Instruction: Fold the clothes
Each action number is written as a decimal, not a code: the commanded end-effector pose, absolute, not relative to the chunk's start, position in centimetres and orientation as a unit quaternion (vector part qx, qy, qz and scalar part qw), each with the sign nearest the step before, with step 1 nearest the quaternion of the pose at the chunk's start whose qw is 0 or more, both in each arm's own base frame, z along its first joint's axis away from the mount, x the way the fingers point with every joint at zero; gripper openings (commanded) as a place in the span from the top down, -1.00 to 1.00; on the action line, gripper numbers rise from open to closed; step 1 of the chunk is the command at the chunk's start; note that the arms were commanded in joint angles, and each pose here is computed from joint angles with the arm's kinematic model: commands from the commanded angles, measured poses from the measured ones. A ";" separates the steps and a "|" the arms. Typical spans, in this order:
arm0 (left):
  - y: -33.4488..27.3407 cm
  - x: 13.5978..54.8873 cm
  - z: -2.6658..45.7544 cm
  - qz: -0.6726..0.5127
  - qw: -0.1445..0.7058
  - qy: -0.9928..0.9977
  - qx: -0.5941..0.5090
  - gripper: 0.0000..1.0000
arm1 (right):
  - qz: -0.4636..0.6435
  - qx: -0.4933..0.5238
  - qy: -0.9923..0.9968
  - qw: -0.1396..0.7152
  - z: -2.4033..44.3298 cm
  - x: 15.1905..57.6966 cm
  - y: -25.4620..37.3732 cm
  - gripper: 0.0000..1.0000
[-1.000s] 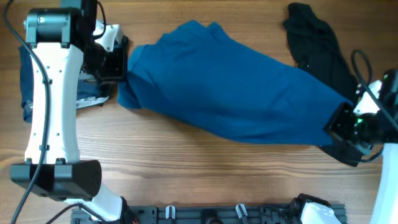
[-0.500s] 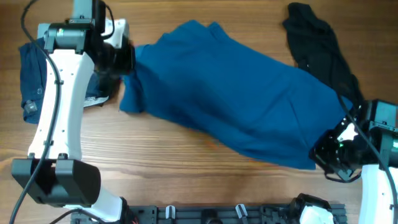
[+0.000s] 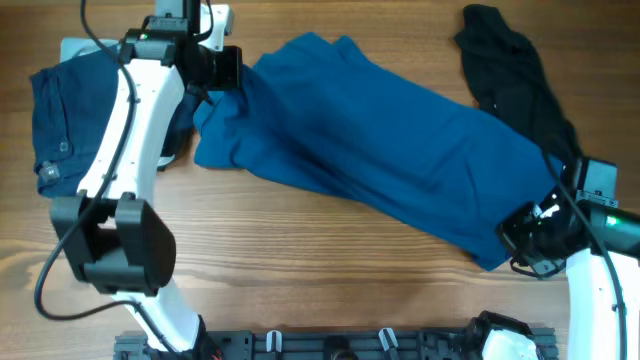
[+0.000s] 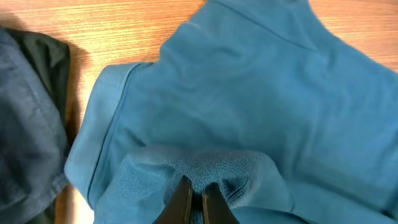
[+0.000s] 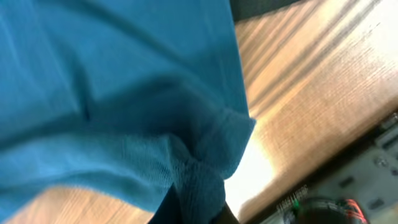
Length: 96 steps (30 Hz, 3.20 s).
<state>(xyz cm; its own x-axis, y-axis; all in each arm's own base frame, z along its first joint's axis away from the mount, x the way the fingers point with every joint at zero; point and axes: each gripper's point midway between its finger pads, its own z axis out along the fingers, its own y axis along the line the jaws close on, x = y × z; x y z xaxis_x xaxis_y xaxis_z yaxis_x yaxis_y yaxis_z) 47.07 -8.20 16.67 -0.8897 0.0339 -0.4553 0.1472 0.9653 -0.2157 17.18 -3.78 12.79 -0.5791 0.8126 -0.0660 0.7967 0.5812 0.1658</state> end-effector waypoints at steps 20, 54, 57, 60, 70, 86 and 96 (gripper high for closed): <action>-9.4 52.0 13.5 -0.124 0.280 0.950 0.059 0.92 | -0.011 0.514 0.855 0.062 7.6 20.2 -10.9 0.92; -2.8 50.1 20.2 -0.031 0.307 0.951 -0.020 -1.00 | 0.098 0.373 0.898 0.213 15.6 28.3 -10.1 -0.38; -8.6 50.8 23.4 -0.112 0.344 0.928 0.083 -0.99 | 0.113 0.334 0.910 0.219 18.4 28.5 -9.3 -0.36; -13.4 51.9 25.5 -0.107 0.385 0.904 0.152 -0.99 | 0.109 0.314 0.915 0.229 21.3 28.3 -9.2 -0.37; -18.8 62.1 18.7 -0.106 0.443 0.868 0.197 -0.99 | 0.096 0.314 0.922 0.207 19.8 30.3 -10.7 -0.39; -24.0 61.9 3.1 -0.147 0.360 0.890 0.236 -0.90 | 0.088 0.318 0.923 0.196 19.5 29.8 -10.9 -0.40; -20.1 61.1 2.5 -0.048 0.321 0.924 0.201 0.88 | 0.087 0.317 0.923 0.201 19.6 30.0 -11.0 -0.42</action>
